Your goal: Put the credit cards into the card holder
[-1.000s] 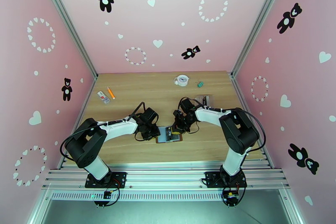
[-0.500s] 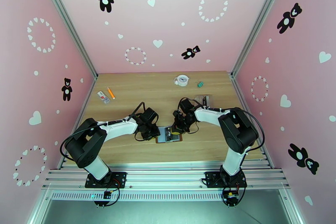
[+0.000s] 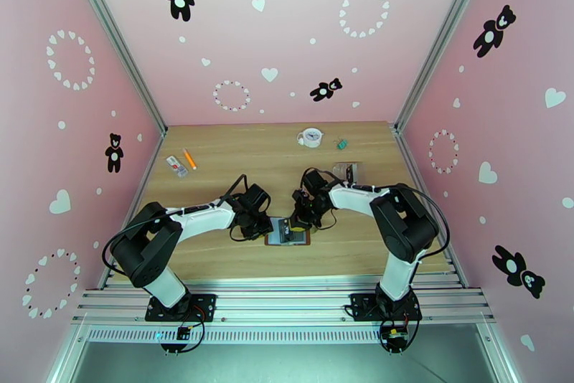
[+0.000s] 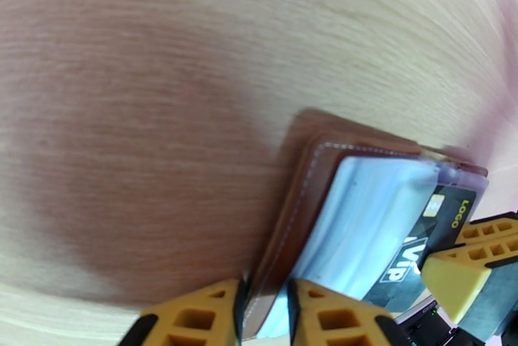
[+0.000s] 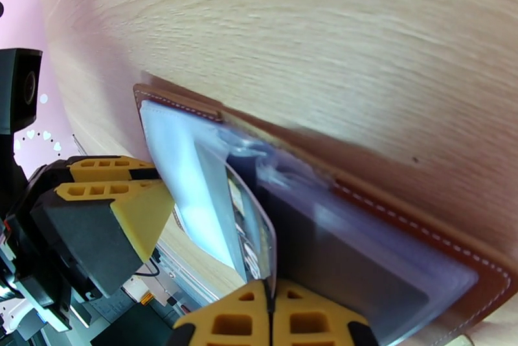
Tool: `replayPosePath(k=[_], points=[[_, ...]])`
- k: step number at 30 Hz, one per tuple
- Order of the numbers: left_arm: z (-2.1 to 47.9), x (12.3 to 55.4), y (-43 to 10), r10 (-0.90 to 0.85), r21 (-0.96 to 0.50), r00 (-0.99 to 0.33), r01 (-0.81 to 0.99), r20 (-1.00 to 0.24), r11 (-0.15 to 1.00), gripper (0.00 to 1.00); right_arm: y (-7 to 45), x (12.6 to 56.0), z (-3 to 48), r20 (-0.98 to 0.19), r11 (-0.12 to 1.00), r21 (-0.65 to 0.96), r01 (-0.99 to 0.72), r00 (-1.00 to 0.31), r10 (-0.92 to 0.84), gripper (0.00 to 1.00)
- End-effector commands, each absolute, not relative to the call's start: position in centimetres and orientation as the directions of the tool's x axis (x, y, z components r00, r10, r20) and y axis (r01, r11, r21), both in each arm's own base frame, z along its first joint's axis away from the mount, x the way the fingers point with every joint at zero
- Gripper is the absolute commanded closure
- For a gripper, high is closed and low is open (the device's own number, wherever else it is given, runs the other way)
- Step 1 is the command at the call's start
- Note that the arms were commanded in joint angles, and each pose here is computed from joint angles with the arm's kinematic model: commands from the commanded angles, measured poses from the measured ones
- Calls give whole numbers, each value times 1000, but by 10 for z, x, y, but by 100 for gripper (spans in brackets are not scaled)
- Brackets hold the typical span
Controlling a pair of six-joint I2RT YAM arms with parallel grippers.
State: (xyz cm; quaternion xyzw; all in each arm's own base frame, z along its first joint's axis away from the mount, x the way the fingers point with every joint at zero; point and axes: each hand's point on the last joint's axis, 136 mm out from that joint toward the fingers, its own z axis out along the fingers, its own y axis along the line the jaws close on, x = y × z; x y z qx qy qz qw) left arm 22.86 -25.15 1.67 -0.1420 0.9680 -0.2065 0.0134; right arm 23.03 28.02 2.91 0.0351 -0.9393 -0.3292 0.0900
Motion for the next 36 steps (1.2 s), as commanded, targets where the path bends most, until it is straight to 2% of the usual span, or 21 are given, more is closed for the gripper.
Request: replayPosePath(k=[1, 9, 12, 26, 36], points=[[12, 222, -246, -285, -376, -958, -279, 39, 884, 75, 275, 219, 12, 197, 835, 550, 14, -974, -113, 89], [9, 221, -243, -294, -357, -955, -289, 42, 888, 75, 266, 225, 31, 152, 871, 491, -29, -981, -118, 68], [10, 220, -241, -297, -355, -954, -292, 40, 888, 75, 264, 224, 35, 154, 877, 481, -21, -982, -108, 64], [7, 215, -242, -292, -356, -955, -293, 58, 888, 75, 260, 214, 27, 217, 905, 425, 28, -974, -72, 62], [8, 213, -250, -272, -379, -960, -277, 68, 883, 78, 267, 214, 21, 229, 926, 376, 38, -972, -53, 65]])
